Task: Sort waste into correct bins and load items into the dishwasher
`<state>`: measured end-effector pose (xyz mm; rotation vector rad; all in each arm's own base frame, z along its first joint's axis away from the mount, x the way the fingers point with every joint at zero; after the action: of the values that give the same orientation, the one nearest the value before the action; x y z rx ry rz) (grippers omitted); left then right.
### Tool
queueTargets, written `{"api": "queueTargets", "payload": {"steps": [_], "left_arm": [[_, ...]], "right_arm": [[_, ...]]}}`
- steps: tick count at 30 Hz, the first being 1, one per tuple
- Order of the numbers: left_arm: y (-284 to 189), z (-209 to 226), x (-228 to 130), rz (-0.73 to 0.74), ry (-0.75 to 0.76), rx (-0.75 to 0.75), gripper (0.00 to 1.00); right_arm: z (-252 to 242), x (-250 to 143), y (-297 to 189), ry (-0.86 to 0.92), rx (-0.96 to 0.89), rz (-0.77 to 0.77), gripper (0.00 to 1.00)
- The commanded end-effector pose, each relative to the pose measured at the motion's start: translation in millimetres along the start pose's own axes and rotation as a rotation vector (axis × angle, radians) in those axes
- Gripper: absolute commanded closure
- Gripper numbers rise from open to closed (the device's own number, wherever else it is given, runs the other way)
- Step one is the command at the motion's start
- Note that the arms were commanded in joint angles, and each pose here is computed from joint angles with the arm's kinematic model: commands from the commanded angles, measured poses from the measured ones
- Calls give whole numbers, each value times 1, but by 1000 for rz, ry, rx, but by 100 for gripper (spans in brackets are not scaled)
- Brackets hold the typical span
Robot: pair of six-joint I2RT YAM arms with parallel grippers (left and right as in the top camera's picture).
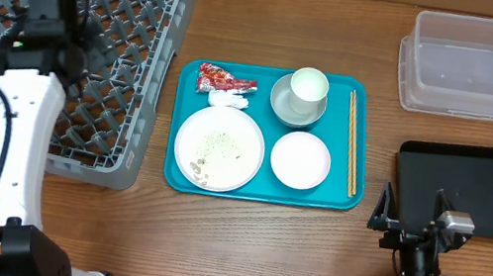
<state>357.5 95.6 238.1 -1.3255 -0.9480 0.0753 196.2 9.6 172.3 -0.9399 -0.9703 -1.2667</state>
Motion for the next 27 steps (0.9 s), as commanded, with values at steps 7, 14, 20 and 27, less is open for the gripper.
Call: {"api": "queueTargets", "payload": {"steps": [7, 14, 20, 27], "left_arm": [[-12, 16, 9, -22, -71, 9, 0], [-12, 15, 8, -21, -70, 8, 0], [-12, 15, 9, -22, -70, 8, 0], [-12, 15, 9, -22, -70, 8, 0]], "right_arm": [[0, -1, 0, -4, -1, -8, 0], [11, 26, -2, 36, 65, -145, 0], [91, 38, -38, 549, 747, 106, 0], [86, 94, -54, 931, 812, -115, 0]]}}
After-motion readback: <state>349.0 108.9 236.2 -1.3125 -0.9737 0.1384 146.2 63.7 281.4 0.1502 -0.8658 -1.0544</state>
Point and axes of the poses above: each gripper's point midway between its finger pads, its own y axis out along the fingers, its own z axis along the line the jaws close on, x = y × z, the point moved 5 cm from there along -y, back along the fingers, and after that the axes turned 8 degrees about y, right-handed, at the moved point
